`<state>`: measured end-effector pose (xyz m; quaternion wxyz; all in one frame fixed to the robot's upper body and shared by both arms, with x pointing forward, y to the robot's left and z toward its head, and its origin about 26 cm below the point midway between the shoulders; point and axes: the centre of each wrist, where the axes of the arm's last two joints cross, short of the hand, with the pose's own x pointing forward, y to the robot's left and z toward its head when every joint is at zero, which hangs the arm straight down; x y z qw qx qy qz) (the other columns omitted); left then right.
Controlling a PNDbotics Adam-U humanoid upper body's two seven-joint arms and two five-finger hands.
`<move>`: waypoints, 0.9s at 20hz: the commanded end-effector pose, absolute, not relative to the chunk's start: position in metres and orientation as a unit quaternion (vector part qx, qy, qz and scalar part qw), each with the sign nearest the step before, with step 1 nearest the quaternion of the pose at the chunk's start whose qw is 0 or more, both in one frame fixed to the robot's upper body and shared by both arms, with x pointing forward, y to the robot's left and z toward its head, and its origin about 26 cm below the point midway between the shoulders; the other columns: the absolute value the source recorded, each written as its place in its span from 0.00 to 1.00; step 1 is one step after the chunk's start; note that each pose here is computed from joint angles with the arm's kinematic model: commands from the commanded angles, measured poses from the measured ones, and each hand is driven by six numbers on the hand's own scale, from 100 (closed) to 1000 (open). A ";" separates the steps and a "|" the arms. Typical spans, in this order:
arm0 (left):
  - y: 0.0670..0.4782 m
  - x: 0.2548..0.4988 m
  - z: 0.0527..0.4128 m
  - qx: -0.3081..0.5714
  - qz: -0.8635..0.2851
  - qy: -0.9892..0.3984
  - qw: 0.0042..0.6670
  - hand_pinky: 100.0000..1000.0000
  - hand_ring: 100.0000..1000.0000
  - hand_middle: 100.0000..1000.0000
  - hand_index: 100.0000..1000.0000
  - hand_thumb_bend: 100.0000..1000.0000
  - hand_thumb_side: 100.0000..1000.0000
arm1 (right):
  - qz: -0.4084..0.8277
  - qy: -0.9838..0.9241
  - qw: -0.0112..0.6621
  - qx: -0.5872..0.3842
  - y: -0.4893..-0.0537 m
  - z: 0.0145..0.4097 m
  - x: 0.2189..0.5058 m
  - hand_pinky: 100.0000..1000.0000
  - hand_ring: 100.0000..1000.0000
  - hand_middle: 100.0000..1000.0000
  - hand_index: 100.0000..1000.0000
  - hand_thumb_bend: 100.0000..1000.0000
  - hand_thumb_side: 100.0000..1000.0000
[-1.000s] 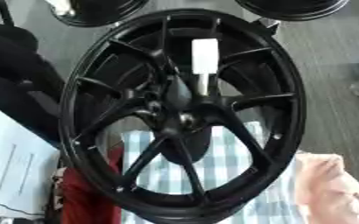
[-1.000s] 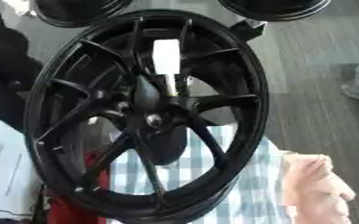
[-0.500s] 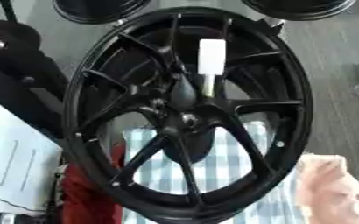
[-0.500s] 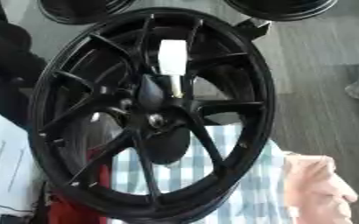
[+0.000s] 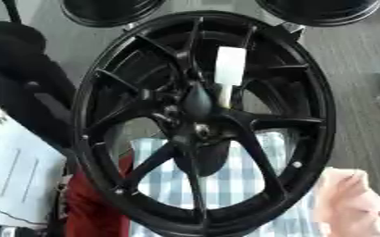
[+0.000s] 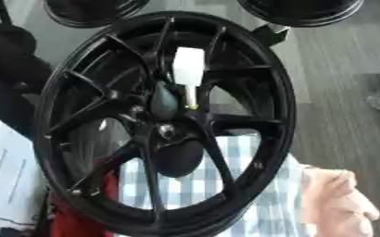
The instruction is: Pull the pin out of the wheel hub.
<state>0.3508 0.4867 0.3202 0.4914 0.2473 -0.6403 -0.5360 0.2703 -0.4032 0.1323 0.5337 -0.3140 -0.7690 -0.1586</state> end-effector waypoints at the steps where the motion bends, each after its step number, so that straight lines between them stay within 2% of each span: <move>1: 0.490 0.342 0.338 0.266 -0.534 -0.647 0.475 0.92 0.83 0.74 0.87 0.25 0.91 | -0.154 -0.779 0.518 -0.319 -0.404 0.143 0.269 0.69 0.67 0.66 0.90 0.00 0.66; 4: 0.486 0.344 0.336 0.247 -0.537 -0.658 0.467 0.92 0.82 0.74 0.87 0.22 0.91 | -0.155 -0.779 0.518 -0.318 -0.404 0.143 0.269 0.69 0.67 0.66 0.90 0.00 0.66; 6: 0.484 0.344 0.336 0.242 -0.541 -0.656 0.466 0.92 0.83 0.74 0.88 0.24 0.87 | -0.154 -0.779 0.518 -0.318 -0.404 0.143 0.269 0.69 0.67 0.66 0.90 0.00 0.66; 8: 0.483 0.344 0.337 0.242 -0.541 -0.656 0.467 0.91 0.82 0.73 0.87 0.22 0.85 | -0.154 -0.779 0.518 -0.317 -0.404 0.143 0.269 0.69 0.67 0.66 0.90 0.00 0.65; 9: 0.482 0.345 0.337 0.242 -0.538 -0.659 0.466 0.90 0.82 0.73 0.86 0.16 0.84 | -0.154 -0.779 0.518 -0.317 -0.404 0.143 0.269 0.69 0.67 0.66 0.90 0.00 0.65; 10: 0.481 0.345 0.337 0.241 -0.531 -0.667 0.464 0.89 0.81 0.72 0.86 0.02 0.86 | -0.154 -0.779 0.518 -0.317 -0.404 0.143 0.269 0.69 0.67 0.66 0.90 0.00 0.66; 11: 0.479 0.345 0.336 0.238 -0.516 -0.682 0.462 0.88 0.79 0.71 0.85 0.00 0.85 | -0.154 -0.779 0.519 -0.317 -0.404 0.143 0.269 0.69 0.67 0.66 0.90 0.00 0.66; 12: 0.477 0.345 0.335 0.236 -0.495 -0.699 0.460 0.84 0.76 0.68 0.84 0.00 0.77 | -0.154 -0.779 0.519 -0.317 -0.404 0.142 0.269 0.69 0.67 0.66 0.90 0.00 0.66; 14: 0.466 0.347 0.332 0.230 -0.432 -0.745 0.453 0.79 0.72 0.64 0.79 0.00 0.68 | -0.154 -0.779 0.519 -0.316 -0.403 0.143 0.269 0.69 0.67 0.66 0.90 0.00 0.65; 18: 0.424 0.349 0.322 0.191 -0.303 -0.833 0.422 0.77 0.71 0.67 0.80 0.00 0.62 | -0.156 -0.782 0.517 -0.310 -0.402 0.144 0.271 0.69 0.67 0.66 0.90 0.00 0.65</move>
